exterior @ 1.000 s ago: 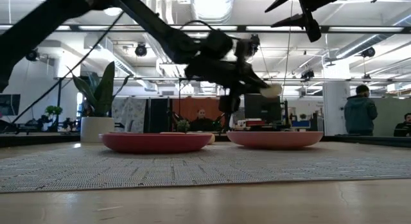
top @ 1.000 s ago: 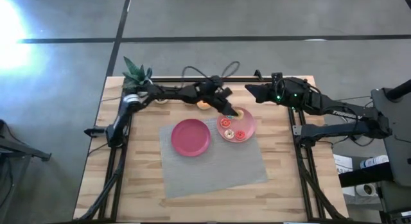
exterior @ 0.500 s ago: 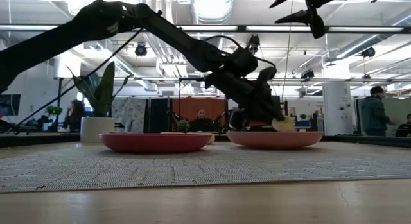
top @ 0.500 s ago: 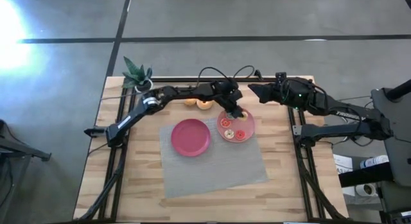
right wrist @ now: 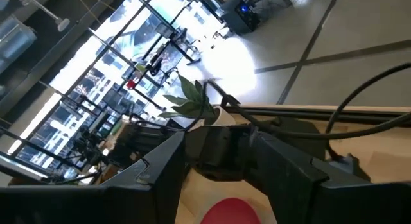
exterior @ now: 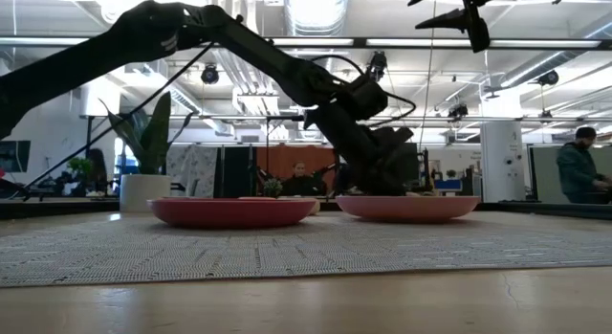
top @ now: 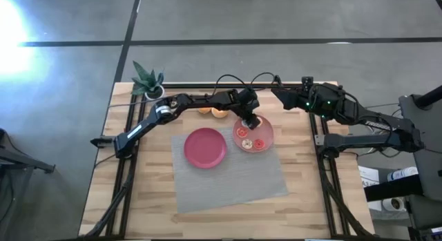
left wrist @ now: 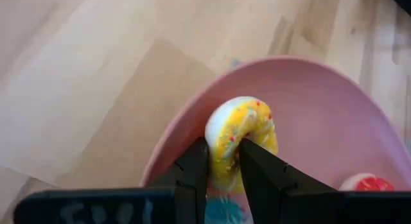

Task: Pick & Place donuts
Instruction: Put the small yellow donut on the pink plate, then put the big pink donut on the pink plate

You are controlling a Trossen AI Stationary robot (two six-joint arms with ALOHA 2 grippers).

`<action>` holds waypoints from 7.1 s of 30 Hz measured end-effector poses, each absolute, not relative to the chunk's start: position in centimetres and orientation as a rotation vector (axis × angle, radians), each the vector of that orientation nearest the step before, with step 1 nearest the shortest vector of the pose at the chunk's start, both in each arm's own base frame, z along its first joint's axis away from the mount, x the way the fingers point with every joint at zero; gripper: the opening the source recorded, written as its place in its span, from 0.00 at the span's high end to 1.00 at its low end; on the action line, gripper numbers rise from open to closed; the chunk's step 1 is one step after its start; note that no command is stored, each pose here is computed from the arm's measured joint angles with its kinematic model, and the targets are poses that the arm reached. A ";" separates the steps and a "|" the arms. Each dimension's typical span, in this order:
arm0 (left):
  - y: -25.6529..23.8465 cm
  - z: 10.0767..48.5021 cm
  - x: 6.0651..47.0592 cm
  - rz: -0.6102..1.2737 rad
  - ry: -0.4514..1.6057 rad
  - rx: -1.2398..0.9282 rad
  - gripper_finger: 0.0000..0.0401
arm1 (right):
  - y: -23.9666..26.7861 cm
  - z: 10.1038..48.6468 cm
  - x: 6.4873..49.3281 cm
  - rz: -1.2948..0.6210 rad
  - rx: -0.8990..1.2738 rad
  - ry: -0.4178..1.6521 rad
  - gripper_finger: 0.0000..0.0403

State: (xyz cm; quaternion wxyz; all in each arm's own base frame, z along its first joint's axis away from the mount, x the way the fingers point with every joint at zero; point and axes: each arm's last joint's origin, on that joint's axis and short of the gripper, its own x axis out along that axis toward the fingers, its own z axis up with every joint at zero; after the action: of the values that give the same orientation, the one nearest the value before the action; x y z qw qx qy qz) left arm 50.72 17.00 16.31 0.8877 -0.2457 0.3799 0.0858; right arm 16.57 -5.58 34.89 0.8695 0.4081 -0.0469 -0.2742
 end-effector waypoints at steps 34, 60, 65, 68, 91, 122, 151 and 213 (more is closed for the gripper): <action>15.5 18.2 50.9 0.189 0.835 -0.328 0.68 | -5.6 34.6 16.6 -0.588 0.841 -0.067 0.56; 15.0 27.1 43.2 0.308 0.972 -0.229 0.63 | -6.1 33.7 16.9 -0.625 0.837 0.005 0.56; 13.9 28.1 39.6 0.358 0.955 -0.202 0.63 | -6.5 32.7 18.0 -0.610 0.850 0.092 0.56; 13.1 28.4 37.1 0.399 0.954 -0.203 0.63 | -6.8 31.5 19.5 -0.593 0.862 0.180 0.56; 7.8 27.4 21.2 0.647 0.721 -0.534 0.63 | -13.5 23.9 36.1 -0.438 0.690 0.872 0.57; 6.8 27.1 18.5 0.639 0.663 -0.549 0.63 | -15.7 25.2 41.7 -0.456 0.576 0.957 0.67; 6.8 27.1 18.5 0.638 0.664 -0.548 0.63 | -14.0 25.6 41.3 -0.364 0.466 1.045 0.68; 4.6 31.7 13.6 0.494 0.314 -0.810 0.63 | -17.5 18.0 42.7 -0.184 0.164 1.152 0.48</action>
State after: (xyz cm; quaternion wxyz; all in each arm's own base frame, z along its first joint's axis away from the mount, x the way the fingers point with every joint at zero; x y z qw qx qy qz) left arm 13.59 4.65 31.71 0.8778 -0.3884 0.1506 0.2367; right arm 42.74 -17.54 18.00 0.8314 0.0774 0.5434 -0.0867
